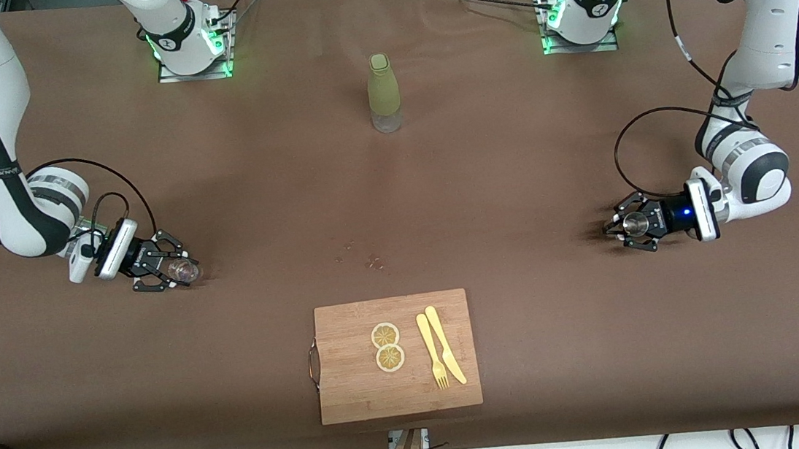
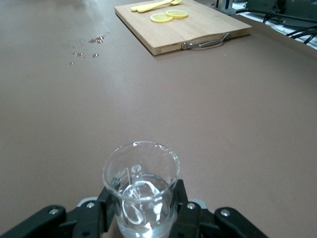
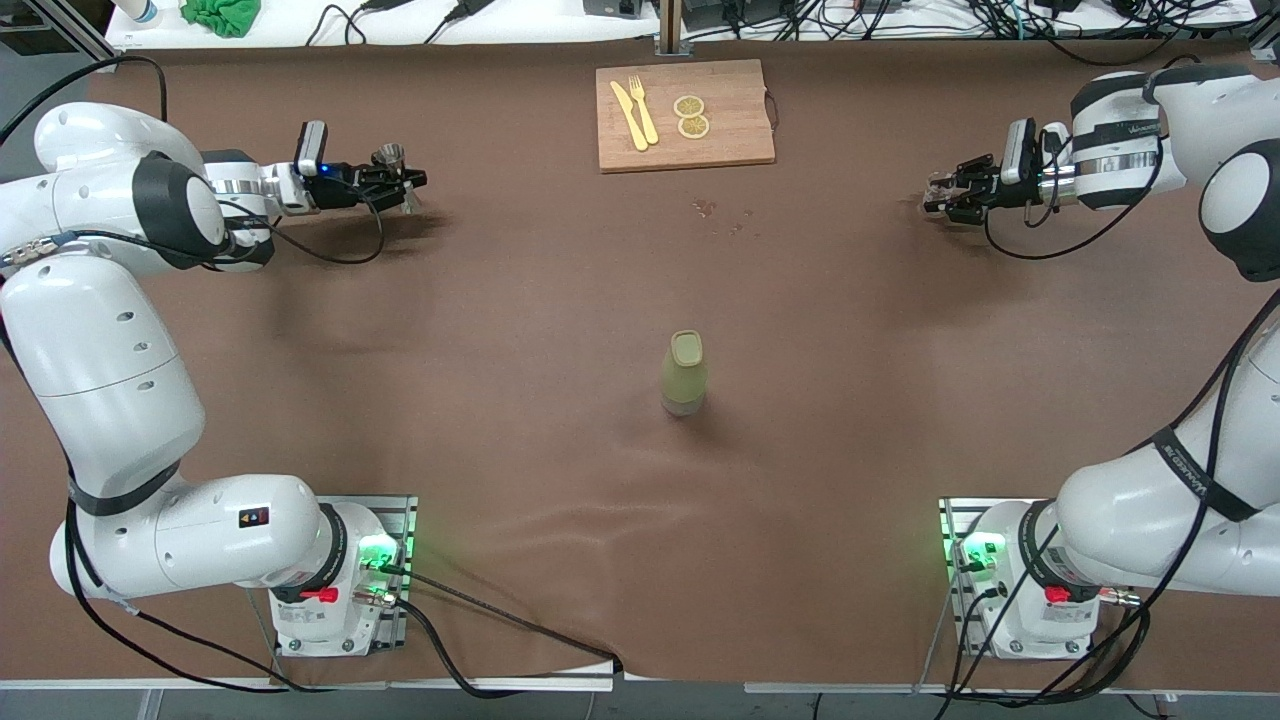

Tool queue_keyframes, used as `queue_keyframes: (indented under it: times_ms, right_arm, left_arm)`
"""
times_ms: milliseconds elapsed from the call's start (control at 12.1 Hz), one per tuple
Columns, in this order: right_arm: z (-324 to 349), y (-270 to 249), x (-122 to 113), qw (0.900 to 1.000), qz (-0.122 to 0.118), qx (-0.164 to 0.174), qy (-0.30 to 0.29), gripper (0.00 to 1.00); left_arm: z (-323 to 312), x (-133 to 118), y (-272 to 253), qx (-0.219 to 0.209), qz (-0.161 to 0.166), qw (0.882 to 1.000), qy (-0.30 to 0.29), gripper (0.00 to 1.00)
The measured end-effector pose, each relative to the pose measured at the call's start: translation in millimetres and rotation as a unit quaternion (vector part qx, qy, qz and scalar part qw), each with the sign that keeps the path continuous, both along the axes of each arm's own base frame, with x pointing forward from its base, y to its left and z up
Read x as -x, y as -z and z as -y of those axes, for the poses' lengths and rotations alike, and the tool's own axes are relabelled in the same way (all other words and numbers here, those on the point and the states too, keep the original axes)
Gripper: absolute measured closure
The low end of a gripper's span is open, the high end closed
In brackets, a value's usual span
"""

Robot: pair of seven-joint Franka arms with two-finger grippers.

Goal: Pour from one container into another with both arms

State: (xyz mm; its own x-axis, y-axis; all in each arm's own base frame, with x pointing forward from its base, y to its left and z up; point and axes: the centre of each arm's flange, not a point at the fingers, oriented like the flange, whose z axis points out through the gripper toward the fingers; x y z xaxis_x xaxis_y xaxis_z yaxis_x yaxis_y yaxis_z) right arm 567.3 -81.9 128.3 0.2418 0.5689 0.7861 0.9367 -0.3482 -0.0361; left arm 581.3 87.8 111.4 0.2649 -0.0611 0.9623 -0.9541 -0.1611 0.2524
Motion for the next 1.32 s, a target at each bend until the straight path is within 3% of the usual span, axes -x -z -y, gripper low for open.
queue_keyframes:
  times_ms: [412, 495, 825, 1155, 1320]
  right_arm:
    - [15.2, 5.3, 4.6, 1.000, -0.005, 0.006, 0.010, 0.51]
    - [15.6, 5.4, 4.7, 1.000, -0.005, 0.006, 0.010, 0.45]
    - [16.7, 5.2, 4.8, 1.000, -0.005, 0.005, 0.010, 0.01]
    - [37.1, -11.4, 1.0, 1.000, 0.004, 0.027, 0.005, 0.00]
    - [50.1, -30.1, 0.0, 0.999, -0.006, 0.054, -0.007, 0.00]
  left_arm:
    - [-27.1, 21.6, 13.0, 0.004, 0.034, 0.999, 0.022, 0.91]
    - [-31.5, 25.0, 16.1, 0.005, 0.042, 0.999, 0.023, 0.91]
    - [-43.4, 29.9, 26.1, 0.003, 0.081, 0.996, 0.028, 0.91]
    - [-55.2, 26.2, 33.9, 0.005, 0.097, 0.994, 0.046, 0.91]
    - [-58.9, 26.6, 40.8, 0.005, 0.102, 0.994, 0.046, 0.91]
